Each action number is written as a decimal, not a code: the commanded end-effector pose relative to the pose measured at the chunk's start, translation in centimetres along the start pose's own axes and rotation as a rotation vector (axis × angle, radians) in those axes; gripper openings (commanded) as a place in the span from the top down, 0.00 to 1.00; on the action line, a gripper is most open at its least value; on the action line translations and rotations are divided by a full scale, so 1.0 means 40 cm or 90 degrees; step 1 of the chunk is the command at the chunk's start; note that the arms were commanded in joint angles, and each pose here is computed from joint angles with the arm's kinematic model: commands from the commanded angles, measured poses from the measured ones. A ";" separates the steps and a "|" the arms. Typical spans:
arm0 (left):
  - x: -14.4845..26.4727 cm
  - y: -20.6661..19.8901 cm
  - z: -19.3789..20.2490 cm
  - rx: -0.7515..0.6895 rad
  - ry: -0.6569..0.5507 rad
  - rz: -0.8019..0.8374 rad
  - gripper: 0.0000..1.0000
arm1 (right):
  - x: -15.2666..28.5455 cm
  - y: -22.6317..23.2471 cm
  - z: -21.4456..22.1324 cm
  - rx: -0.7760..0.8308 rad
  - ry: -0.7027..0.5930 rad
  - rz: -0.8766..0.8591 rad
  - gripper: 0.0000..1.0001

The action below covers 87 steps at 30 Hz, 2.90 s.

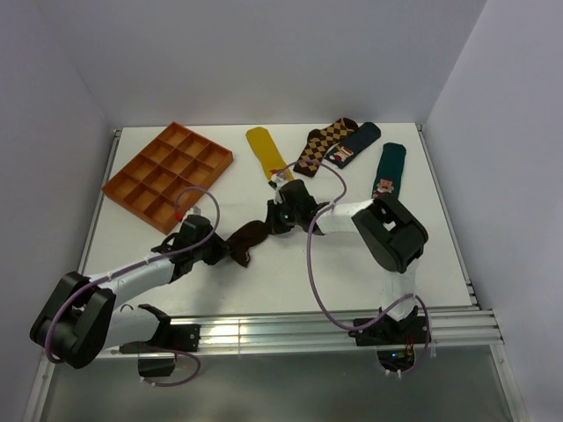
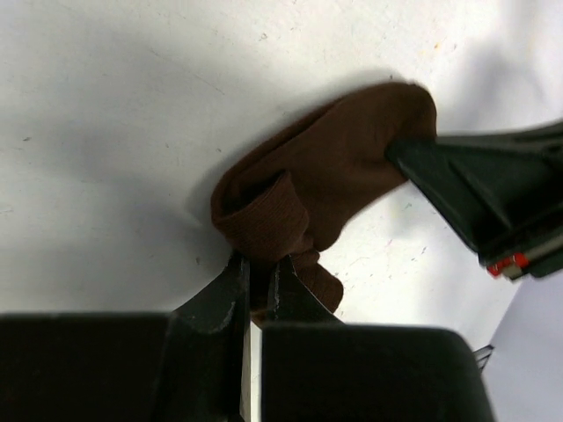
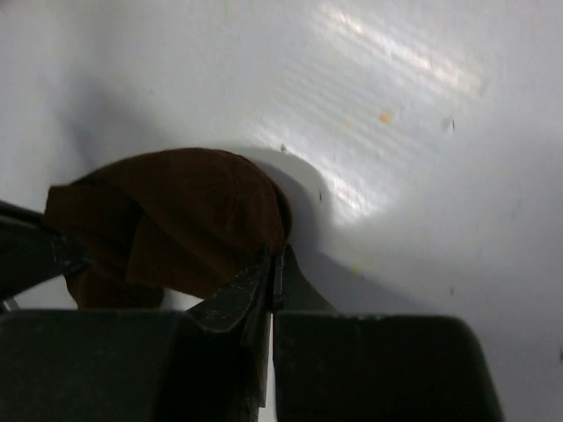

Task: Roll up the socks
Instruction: Roll the sock at the center of the board.

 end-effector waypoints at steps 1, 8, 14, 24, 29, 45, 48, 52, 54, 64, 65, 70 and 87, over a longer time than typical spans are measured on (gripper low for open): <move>0.010 0.023 0.003 -0.057 0.052 -0.072 1.00 | 0.046 0.006 0.012 -0.033 -0.050 0.026 1.00; 0.011 0.004 -0.026 -0.122 0.078 -0.084 1.00 | 0.076 0.003 0.027 -0.067 -0.070 0.048 1.00; -0.012 0.019 -0.004 -0.122 0.122 -0.085 1.00 | 0.095 0.031 0.004 -0.041 -0.090 0.023 0.73; -0.035 0.020 -0.002 -0.123 0.159 -0.108 1.00 | 0.164 0.195 0.061 0.221 -0.167 -0.048 0.44; -0.033 0.021 0.000 -0.114 0.163 -0.113 1.00 | 0.140 0.220 0.136 0.356 -0.174 -0.036 0.34; -0.034 0.021 0.009 -0.103 0.168 -0.091 1.00 | 0.045 0.240 0.220 0.512 -0.164 0.026 0.31; -0.036 0.021 0.011 -0.101 0.170 -0.089 1.00 | 0.027 0.246 0.229 0.522 -0.159 0.030 0.31; -0.038 0.022 0.015 -0.098 0.174 -0.084 1.00 | 0.008 0.259 0.234 0.532 -0.155 0.038 0.31; -0.039 0.023 0.016 -0.095 0.176 -0.079 1.00 | 0.000 0.256 0.234 0.535 -0.153 0.052 0.31; -0.036 0.021 0.016 -0.100 0.174 -0.075 1.00 | -0.023 0.197 0.262 0.524 -0.133 0.117 0.41; -0.037 0.022 0.017 -0.101 0.174 -0.074 1.00 | -0.019 0.195 0.261 0.521 -0.135 0.119 0.41; -0.039 0.022 0.016 -0.099 0.176 -0.073 1.00 | -0.002 0.193 0.262 0.513 -0.127 0.117 0.57; 0.043 -0.040 -0.180 -0.116 0.038 -0.064 0.64 | 0.015 0.182 0.272 0.545 -0.098 0.105 1.00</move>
Point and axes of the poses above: each gripper's point midway between its finger pads, its own x axis back along the fingers, its own y axis along the line the jaws close on, z = x × y, the point moved 10 cm from there along x, back along the fingers, and after that the axes turned 15 degrees about -x, right-handed, at the moved point
